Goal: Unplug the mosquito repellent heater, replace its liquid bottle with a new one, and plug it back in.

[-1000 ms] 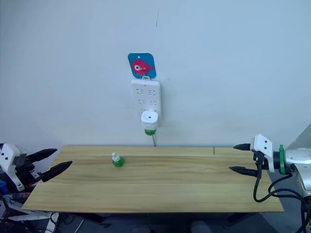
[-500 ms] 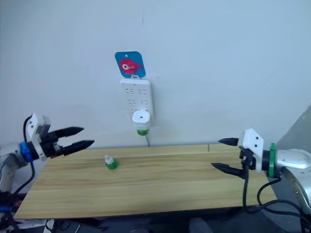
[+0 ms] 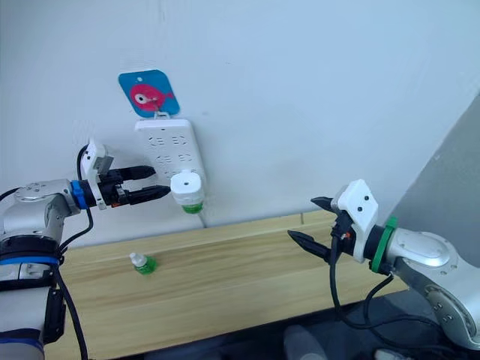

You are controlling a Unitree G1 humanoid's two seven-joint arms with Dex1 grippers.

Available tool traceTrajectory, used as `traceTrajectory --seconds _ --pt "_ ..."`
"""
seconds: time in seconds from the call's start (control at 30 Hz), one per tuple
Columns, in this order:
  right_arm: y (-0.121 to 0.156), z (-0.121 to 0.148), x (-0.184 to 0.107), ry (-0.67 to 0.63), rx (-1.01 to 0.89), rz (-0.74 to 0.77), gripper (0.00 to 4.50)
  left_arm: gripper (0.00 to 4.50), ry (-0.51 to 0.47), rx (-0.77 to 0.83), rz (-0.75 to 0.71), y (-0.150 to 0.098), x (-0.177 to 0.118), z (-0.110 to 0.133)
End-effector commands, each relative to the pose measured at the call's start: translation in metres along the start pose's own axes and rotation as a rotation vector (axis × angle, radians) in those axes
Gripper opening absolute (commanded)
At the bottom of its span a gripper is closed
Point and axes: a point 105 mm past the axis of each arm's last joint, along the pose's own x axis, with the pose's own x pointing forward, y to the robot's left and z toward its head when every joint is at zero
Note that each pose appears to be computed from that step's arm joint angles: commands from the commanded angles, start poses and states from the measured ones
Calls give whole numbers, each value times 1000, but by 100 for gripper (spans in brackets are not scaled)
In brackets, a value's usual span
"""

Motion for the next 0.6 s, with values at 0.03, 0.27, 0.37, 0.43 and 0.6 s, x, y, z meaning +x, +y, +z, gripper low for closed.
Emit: traceTrajectory --seconds 0.03,0.27,0.37,0.43,0.6 --pt "8 10 -2 -44 -39 -3 448 450 -8 46 9 6 1 12" --pt "12 8 -3 -56 -30 -11 448 450 29 49 -1 9 2 9" --pt "14 6 -3 -59 -27 -9 448 450 30 68 73 18 -2 10" --pt "15 6 -3 -64 -25 -3 448 450 18 68 91 20 -3 11" --pt "17 8 -1 -75 -25 9 448 450 1 85 115 21 -4 7"
